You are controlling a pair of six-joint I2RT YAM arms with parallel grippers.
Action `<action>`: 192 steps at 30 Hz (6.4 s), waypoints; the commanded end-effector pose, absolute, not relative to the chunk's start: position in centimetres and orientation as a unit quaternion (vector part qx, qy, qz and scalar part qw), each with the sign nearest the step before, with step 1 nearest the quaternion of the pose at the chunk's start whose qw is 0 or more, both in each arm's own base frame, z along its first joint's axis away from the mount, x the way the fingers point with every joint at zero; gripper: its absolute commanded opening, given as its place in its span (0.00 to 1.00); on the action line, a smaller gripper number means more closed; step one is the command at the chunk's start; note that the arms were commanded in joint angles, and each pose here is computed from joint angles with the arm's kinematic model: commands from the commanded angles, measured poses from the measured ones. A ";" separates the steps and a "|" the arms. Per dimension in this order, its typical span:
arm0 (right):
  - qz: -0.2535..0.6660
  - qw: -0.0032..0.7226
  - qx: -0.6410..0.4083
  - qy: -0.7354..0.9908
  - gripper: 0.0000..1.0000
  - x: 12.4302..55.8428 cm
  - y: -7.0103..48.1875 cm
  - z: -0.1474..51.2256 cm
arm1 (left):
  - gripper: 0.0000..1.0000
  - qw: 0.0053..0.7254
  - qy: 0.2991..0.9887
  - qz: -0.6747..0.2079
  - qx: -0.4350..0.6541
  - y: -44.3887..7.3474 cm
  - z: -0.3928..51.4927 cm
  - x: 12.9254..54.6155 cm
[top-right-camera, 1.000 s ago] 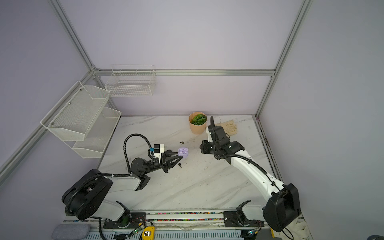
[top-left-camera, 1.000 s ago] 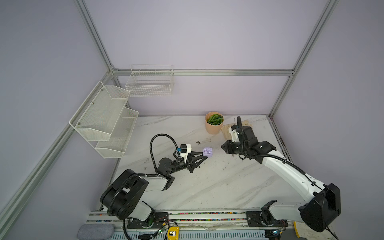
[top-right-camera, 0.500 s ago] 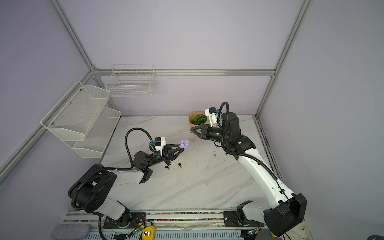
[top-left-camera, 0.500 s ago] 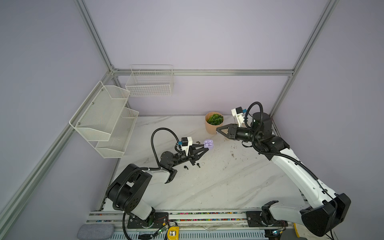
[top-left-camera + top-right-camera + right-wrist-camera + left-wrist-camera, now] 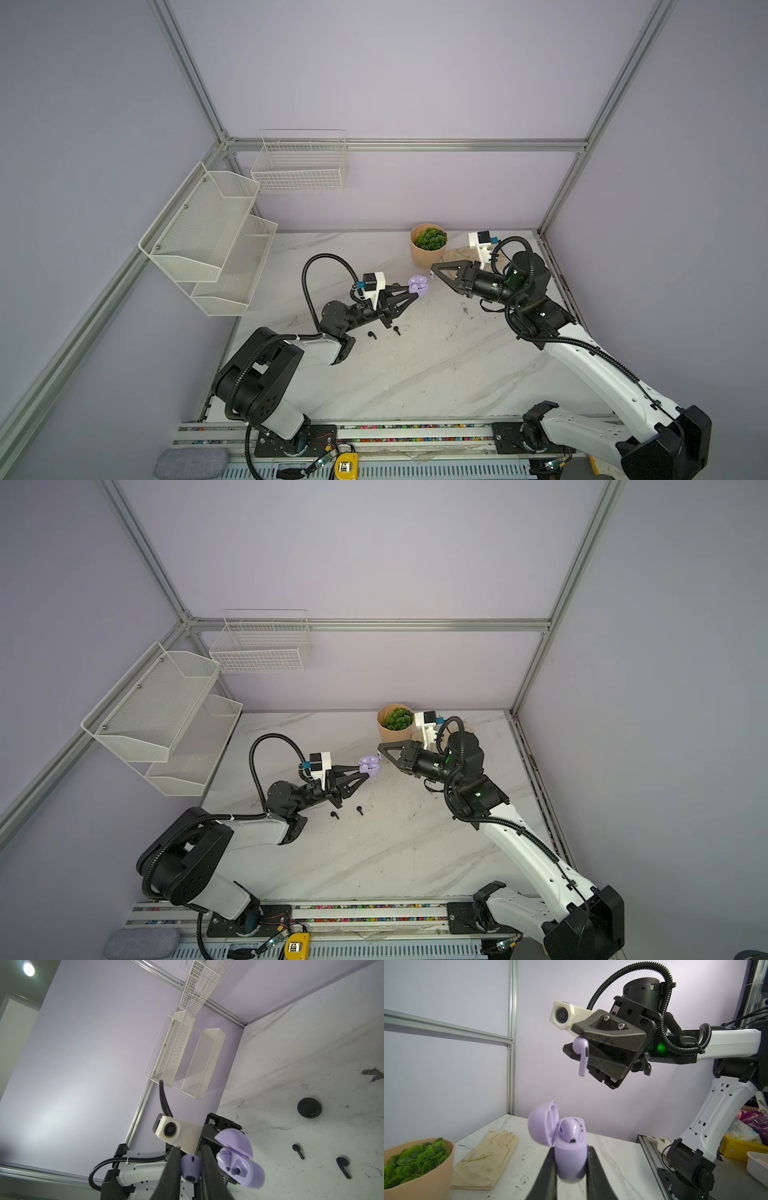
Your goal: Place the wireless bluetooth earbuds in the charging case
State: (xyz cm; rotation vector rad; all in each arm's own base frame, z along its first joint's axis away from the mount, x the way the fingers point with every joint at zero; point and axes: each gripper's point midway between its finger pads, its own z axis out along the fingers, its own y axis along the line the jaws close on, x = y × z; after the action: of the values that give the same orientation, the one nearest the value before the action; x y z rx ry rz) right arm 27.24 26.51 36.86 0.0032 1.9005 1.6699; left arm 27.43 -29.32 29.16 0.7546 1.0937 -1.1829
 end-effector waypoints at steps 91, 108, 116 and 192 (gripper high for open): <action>0.451 0.324 -0.139 0.820 0.46 27.2 24.9 34.7 | 0.00 0.665 0.424 -0.509 0.346 -28.7 32.0 25.1; 0.545 0.236 -0.243 0.767 0.65 23.7 28.0 34.2 | 0.00 0.582 0.425 -0.569 0.397 -29.2 30.6 22.1; 0.566 0.220 -0.259 0.752 0.57 21.9 29.2 35.1 | 0.00 0.584 0.430 -0.568 0.389 -29.3 30.5 22.6; 0.287 0.399 0.068 0.868 0.60 33.9 17.9 13.7 | 0.18 0.224 0.885 -0.407 -0.010 -40.3 6.6 35.7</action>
State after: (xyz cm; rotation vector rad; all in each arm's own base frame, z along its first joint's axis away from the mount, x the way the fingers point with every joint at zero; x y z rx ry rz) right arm 33.67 18.09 12.74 0.1777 2.2377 0.7126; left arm 34.49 -39.90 4.74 0.0057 2.4671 -1.1539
